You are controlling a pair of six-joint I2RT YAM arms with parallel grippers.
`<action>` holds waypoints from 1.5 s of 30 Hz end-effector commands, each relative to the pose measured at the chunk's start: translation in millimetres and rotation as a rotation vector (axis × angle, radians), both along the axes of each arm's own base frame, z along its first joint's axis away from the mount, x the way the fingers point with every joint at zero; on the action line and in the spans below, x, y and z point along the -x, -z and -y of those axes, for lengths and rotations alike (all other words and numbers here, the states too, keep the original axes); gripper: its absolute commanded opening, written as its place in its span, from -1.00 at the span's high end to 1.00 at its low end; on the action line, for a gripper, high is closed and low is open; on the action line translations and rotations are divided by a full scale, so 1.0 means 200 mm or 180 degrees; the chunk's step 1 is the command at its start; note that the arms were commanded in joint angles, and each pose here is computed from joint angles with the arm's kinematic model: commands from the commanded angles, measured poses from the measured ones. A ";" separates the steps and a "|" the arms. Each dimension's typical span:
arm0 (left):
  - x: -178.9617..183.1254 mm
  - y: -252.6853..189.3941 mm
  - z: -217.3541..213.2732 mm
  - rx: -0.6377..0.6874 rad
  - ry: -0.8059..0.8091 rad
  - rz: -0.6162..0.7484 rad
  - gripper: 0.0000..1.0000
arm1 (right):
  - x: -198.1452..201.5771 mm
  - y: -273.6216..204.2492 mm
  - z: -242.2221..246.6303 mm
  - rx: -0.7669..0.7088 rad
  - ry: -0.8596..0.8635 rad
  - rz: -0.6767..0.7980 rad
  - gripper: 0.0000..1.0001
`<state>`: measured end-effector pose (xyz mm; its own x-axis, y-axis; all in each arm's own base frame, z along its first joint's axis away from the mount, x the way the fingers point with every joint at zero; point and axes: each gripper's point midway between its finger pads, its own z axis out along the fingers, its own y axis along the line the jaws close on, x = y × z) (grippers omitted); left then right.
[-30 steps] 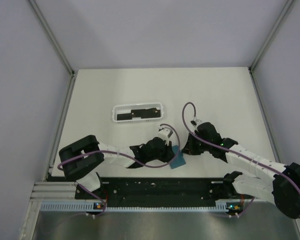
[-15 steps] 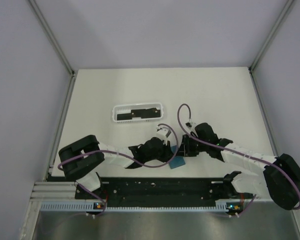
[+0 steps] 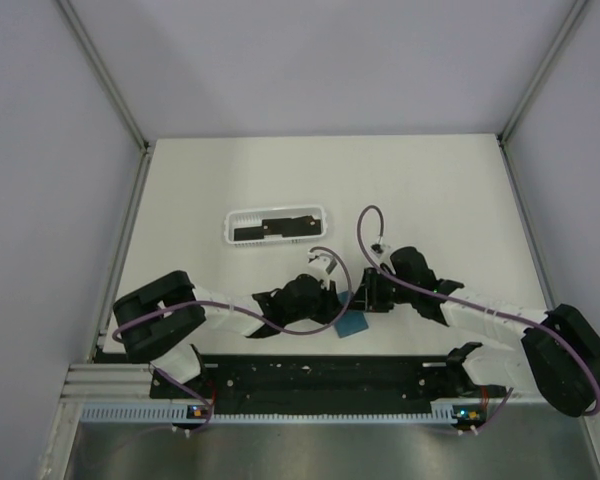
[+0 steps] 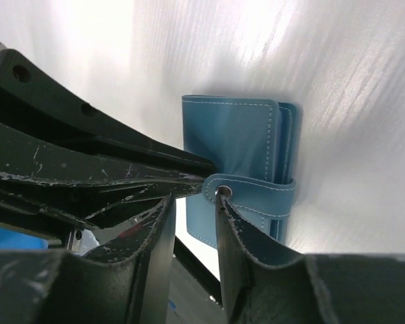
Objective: Put the credit cards into the card holder
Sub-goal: Close the card holder at the center of the board.
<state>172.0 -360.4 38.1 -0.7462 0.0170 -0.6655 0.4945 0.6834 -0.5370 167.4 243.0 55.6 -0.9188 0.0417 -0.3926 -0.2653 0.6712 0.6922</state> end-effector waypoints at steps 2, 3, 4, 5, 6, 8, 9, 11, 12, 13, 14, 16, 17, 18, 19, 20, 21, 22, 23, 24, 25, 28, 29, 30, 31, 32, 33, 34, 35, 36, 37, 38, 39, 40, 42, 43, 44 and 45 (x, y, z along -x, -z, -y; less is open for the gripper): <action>-0.01 -0.04 -0.05 -0.0019 -0.0034 0.0057 0.70 | -0.07 -0.04 0.03 0.0012 0.0247 0.0161 0.53; -0.01 -0.05 -0.05 -0.0010 -0.0033 0.0071 0.70 | -0.07 -0.04 0.03 0.0021 0.0259 0.0176 0.55; -0.01 -0.05 -0.05 -0.0016 -0.0027 0.0071 0.70 | -0.07 -0.04 0.04 0.0023 0.0255 0.0185 0.56; -0.01 -0.06 -0.04 -0.0015 -0.0016 0.0070 0.70 | -0.07 -0.05 0.04 0.0013 0.0268 0.0208 0.57; -0.01 -0.06 -0.04 -0.0011 -0.0005 0.0071 0.70 | -0.07 -0.06 0.04 0.0013 0.0282 0.0233 0.56; -0.01 -0.06 -0.03 -0.0010 0.0012 0.0060 0.70 | -0.08 -0.09 0.06 0.0003 0.0345 0.0322 0.56; 0.00 -0.06 -0.03 -0.0007 0.0013 0.0054 0.70 | -0.10 -0.11 0.07 0.0011 0.0400 0.0376 0.55; 0.00 -0.06 -0.03 -0.0011 0.0024 0.0051 0.71 | -0.10 -0.12 0.11 0.0078 0.0503 0.0425 0.52; -0.01 -0.06 -0.03 -0.0001 0.0024 0.0054 0.71 | -0.11 -0.12 0.12 0.0114 0.0541 0.0441 0.52; -0.01 -0.07 -0.02 0.0016 0.0029 0.0053 0.72 | -0.11 -0.12 0.14 0.0165 0.0589 0.0443 0.52; 0.00 -0.08 -0.02 0.0026 0.0038 0.0055 0.72 | -0.12 -0.11 0.15 0.0209 0.0614 0.0435 0.52; 0.00 -0.09 -0.01 0.0036 0.0058 0.0067 0.72 | -0.12 -0.09 0.16 0.0277 0.0637 0.0396 0.55; 0.00 -0.10 -0.01 0.0048 0.0065 0.0075 0.72 | -0.12 -0.08 0.16 0.0295 0.0627 0.0380 0.55; 0.00 -0.11 -0.01 0.0048 0.0064 0.0086 0.72 | -0.11 -0.06 0.16 0.0314 0.0620 0.0359 0.56; -0.01 -0.12 -0.01 0.0046 0.0071 0.0099 0.72 | -0.12 -0.06 0.16 0.0321 0.0624 0.0351 0.56; -0.01 -0.12 -0.01 0.0037 0.0056 0.0104 0.72 | -0.12 -0.06 0.15 0.0304 0.0616 0.0340 0.58; -0.02 -0.13 -0.01 0.0035 0.0056 0.0116 0.72 | -0.12 -0.05 0.15 0.0307 0.0605 0.0333 0.59; -0.02 -0.12 -0.01 0.0013 0.0057 0.0116 0.72 | -0.12 -0.05 0.14 0.0297 0.0586 0.0319 0.62; -0.01 -0.11 -0.01 0.0000 0.0062 0.0109 0.72 | -0.12 -0.05 0.14 0.0282 0.0569 0.0322 0.63; -0.02 -0.11 -0.01 -0.0004 0.0058 0.0106 0.72 | -0.11 -0.05 0.13 0.0272 0.0550 0.0315 0.63; -0.01 -0.10 -0.02 -0.0026 0.0058 0.0095 0.73 | -0.11 -0.05 0.13 0.0270 0.0527 0.0298 0.63; 0.00 -0.08 -0.03 -0.0038 0.0058 0.0078 0.73 | -0.10 -0.04 0.11 0.0241 0.0444 0.0271 0.63; 0.00 -0.08 -0.03 -0.0043 0.0053 0.0075 0.73 | -0.10 -0.03 0.10 0.0229 0.0413 0.0245 0.64; 0.00 -0.07 -0.03 -0.0037 0.0052 0.0066 0.73 | -0.09 -0.02 0.09 0.0218 0.0378 0.0229 0.65; 0.00 -0.06 -0.03 -0.0042 0.0059 0.0056 0.73 | -0.08 -0.02 0.08 0.0183 0.0334 0.0210 0.66; 0.00 -0.05 -0.03 -0.0046 0.0060 0.0043 0.73 | -0.07 0.00 0.08 0.0199 0.0314 0.0163 0.66; 0.00 -0.05 -0.03 -0.0035 0.0063 0.0034 0.74 | -0.08 0.00 0.07 0.0165 0.0310 0.0180 0.66; 0.01 -0.03 -0.03 -0.0050 0.0078 0.0012 0.75 | -0.08 0.00 0.06 0.0145 0.0302 0.0174 0.67; 0.02 -0.02 -0.03 -0.0058 0.0095 -0.0004 0.75 | -0.08 0.01 0.06 0.0140 0.0291 0.0164 0.67; 0.02 -0.02 -0.02 -0.0050 0.0097 -0.0018 0.76 | -0.08 0.00 0.05 0.0124 0.0283 0.0163 0.67; 0.02 -0.01 -0.02 -0.0058 0.0108 -0.0034 0.77 | -0.08 0.00 0.05 0.0114 0.0279 0.0159 0.67; 0.03 -0.01 -0.03 -0.0053 0.0109 -0.0042 0.77 | -0.08 0.00 0.05 0.0104 0.0278 0.0162 0.67; 0.03 0.00 -0.03 -0.0051 0.0106 -0.0045 0.77 | -0.08 0.00 0.04 0.0107 0.0274 0.0158 0.67; 0.03 0.01 -0.03 -0.0052 0.0103 -0.0063 0.77 | -0.08 0.00 0.04 0.0101 0.0274 0.0165 0.67; 0.03 0.01 -0.03 -0.0059 0.0107 -0.0070 0.77 | -0.09 -0.01 0.04 0.0087 0.0258 0.0163 0.67; 0.03 0.02 -0.03 -0.0059 0.0102 -0.0080 0.78 | -0.08 0.00 0.03 0.0088 0.0246 0.0146 0.67; 0.04 0.02 -0.03 -0.0061 0.0104 -0.0086 0.78 | -0.08 0.00 0.03 0.0081 0.0232 0.0144 0.67; 0.03 0.02 -0.03 -0.0059 0.0102 -0.0080 0.78 | -0.08 0.00 0.03 0.0085 0.0228 0.0134 0.67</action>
